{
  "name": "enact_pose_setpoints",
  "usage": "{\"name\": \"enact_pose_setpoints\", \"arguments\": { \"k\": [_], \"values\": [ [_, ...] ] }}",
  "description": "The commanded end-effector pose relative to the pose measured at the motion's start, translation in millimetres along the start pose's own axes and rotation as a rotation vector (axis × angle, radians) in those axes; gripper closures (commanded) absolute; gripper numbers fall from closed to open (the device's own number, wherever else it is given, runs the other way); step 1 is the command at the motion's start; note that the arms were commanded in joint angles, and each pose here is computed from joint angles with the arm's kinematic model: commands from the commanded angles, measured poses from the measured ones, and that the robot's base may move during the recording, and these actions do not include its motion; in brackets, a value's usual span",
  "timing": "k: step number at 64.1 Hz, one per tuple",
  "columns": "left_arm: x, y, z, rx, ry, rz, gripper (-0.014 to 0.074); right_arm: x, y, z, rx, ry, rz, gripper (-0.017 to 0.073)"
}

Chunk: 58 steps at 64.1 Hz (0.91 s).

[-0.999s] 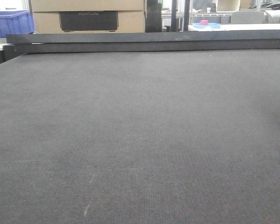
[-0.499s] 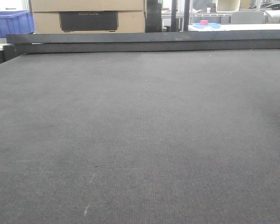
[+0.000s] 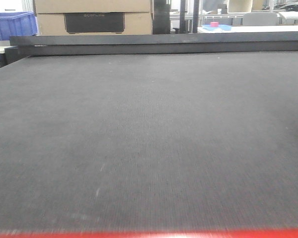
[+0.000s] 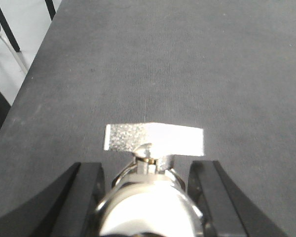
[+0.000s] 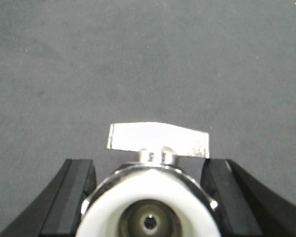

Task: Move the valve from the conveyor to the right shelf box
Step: 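Drive the base from the conveyor to the steel shelf holding valves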

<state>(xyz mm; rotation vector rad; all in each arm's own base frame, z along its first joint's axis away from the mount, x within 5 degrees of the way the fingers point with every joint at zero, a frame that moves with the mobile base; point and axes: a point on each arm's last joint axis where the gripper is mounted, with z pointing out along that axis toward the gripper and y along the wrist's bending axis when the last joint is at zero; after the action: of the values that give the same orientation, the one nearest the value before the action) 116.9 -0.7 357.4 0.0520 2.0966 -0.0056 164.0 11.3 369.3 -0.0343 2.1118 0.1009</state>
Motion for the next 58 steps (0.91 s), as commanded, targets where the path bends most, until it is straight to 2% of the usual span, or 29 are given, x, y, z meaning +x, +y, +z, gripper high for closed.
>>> {"name": "enact_pose_setpoints", "arguments": {
  "k": [1,58],
  "values": [
    [-5.0,-0.7,-3.0,0.004,-0.057,-0.008,0.0704,-8.5,0.0,-4.8,0.003,-0.087,-0.008,0.0722],
    [-5.0,-0.7,-3.0,0.004,-0.057,-0.008,0.0704,-8.5,0.0,-4.8,0.003,-0.087,-0.008,0.0722]
  ]
}}
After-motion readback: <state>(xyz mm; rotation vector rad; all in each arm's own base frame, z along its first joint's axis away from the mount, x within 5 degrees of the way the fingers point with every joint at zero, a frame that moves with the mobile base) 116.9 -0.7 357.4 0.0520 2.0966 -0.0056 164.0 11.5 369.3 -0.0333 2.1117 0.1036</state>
